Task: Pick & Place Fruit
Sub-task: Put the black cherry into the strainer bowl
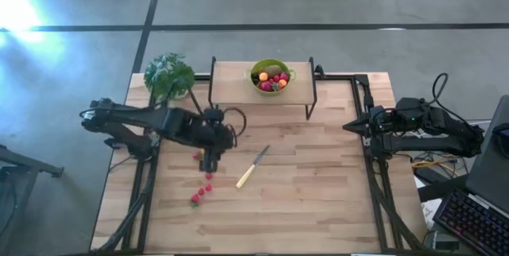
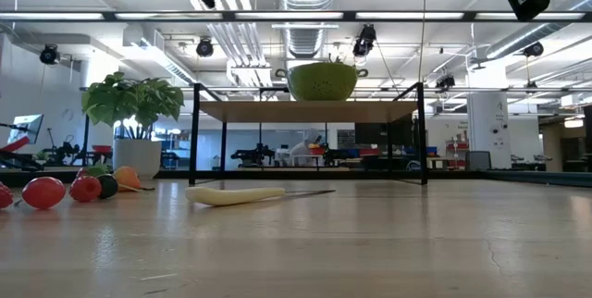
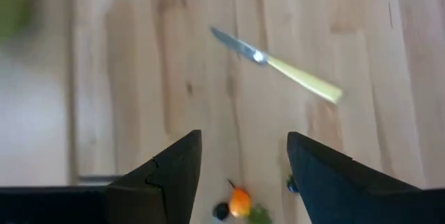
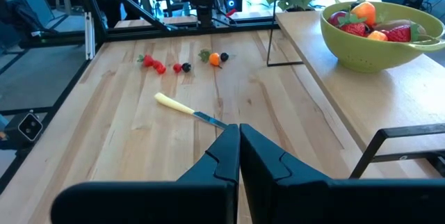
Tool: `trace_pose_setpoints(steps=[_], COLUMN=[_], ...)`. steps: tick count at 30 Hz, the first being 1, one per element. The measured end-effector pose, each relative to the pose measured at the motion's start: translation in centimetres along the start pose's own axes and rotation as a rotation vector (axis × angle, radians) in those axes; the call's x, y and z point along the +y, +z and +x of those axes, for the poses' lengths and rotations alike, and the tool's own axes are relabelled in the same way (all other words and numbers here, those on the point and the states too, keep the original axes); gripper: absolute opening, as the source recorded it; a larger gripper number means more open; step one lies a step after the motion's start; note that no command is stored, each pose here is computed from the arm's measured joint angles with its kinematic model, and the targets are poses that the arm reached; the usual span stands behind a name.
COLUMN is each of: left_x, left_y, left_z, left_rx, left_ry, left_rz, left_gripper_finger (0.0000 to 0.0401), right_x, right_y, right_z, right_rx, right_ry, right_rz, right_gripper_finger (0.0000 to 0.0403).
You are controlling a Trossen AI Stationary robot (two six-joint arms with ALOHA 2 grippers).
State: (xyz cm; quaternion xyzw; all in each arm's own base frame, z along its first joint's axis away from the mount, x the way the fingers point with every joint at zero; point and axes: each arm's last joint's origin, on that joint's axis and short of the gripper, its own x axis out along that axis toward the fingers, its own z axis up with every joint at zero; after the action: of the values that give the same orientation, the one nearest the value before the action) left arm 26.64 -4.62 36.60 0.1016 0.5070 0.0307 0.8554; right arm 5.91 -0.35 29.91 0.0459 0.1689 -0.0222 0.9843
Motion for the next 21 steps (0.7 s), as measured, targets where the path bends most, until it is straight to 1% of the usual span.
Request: trace_pose_setpoints(steps=[4, 6, 9, 11, 14, 17, 21], left_x=[-1.5, -1.9, -2.2, -2.4, -2.9, -3.3, -3.8], left_y=[-1.1, -1.5, -2.5, -3.3, -4.7, -6.1, -7.3], left_z=[1.2, 1.9, 3.3, 4.5, 6.4, 8.2, 10.3], left_rx=[0.07, 0.099, 0.155, 0.192, 0.246, 0.295, 0.295], left_ry=[-0.02, -0.018, 0.005, 0.024, 0.046, 0.037, -0.001], left_rz=[-0.004, -0.071, -0.226, -0.307, -0.362, -0.39, -0.467], left_gripper_finger=[0.0216, 0.0215, 0.0215, 0.0215, 0.0215, 0.0215, 0.0215], right_x=[0.0, 0.0, 0.0, 0.0, 0.0, 0.0, 0.0], right_y=[0.0, 0.0, 0.0, 0.0, 0.0, 0.0, 0.0], right_z=[0.0, 0.0, 0.0, 0.0, 0.0, 0.0, 0.0], right_rx=[0.0, 0.0, 0.0, 0.0, 0.0, 0.0, 0.0], right_ry=[0.0, 0.0, 0.0, 0.0, 0.0, 0.0, 0.0], right_rz=[0.0, 0.0, 0.0, 0.0, 0.0, 0.0, 0.0], right_gripper_finger=[0.0008, 0.0008, 0.0008, 0.0008, 0.0008, 0.0008, 0.0008])
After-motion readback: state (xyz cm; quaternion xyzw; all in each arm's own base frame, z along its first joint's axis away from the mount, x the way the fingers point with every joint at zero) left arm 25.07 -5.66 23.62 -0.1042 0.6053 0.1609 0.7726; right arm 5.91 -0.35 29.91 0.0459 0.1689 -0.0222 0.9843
